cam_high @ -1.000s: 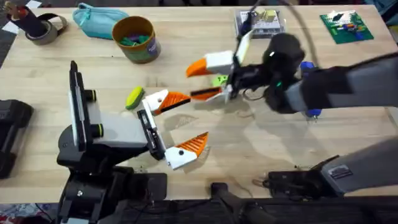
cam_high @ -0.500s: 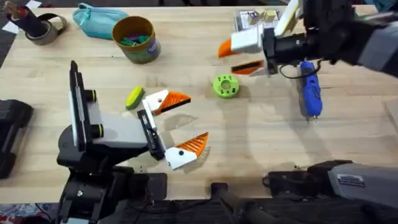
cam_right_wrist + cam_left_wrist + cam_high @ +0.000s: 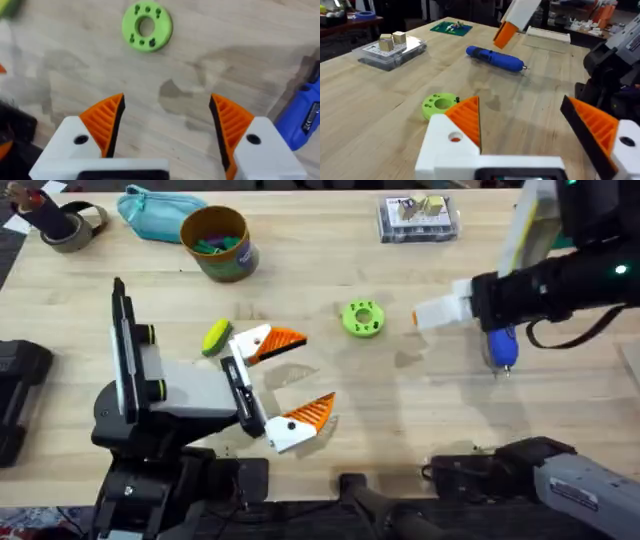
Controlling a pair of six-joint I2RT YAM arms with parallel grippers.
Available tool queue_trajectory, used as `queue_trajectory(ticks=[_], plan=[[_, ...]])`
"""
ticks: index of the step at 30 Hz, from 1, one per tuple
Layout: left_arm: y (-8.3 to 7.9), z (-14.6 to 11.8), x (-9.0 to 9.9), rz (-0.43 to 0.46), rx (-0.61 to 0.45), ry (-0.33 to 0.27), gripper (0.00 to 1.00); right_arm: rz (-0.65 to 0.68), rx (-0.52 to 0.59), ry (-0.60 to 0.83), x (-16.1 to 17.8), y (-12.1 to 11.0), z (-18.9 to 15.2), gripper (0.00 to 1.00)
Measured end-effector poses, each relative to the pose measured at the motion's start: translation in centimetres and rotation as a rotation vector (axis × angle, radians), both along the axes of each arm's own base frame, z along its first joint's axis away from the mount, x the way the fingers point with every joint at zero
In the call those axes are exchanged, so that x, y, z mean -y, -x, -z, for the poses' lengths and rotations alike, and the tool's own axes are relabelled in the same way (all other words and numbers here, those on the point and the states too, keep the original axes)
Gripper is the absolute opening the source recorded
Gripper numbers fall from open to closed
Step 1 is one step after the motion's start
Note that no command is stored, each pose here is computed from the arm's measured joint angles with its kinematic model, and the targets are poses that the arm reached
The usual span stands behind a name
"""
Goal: Pick up the gripper from the table and insert it into the empty holder that is missing its gripper. Then pick up a screw, insert it into the mounting hole, and use the screwdriver to tighten it. Finally, clean up the table by picking up the vegetable and placing it into the bucket.
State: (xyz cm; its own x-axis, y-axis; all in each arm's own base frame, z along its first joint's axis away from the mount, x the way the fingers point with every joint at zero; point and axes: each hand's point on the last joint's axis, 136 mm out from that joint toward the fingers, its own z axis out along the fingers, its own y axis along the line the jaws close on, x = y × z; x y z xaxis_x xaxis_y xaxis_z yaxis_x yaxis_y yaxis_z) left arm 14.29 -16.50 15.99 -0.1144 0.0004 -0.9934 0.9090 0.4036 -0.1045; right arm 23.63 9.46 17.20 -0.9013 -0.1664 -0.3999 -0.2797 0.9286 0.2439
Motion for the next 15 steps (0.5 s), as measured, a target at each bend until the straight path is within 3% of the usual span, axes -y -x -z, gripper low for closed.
queue_trajectory(ticks=[7, 15], plan=[[0.0, 0.0, 0.0, 0.0, 0.0, 0.0, 0.986, -0.218, -0.071, 0.097, -2.2, 3.8, 1.2, 0.996], [0.0, 0.0, 0.0, 0.0, 0.0, 0.0, 0.986, -0.266, -0.045, 0.181, -2.9, 4.4, 1.5, 0.996]])
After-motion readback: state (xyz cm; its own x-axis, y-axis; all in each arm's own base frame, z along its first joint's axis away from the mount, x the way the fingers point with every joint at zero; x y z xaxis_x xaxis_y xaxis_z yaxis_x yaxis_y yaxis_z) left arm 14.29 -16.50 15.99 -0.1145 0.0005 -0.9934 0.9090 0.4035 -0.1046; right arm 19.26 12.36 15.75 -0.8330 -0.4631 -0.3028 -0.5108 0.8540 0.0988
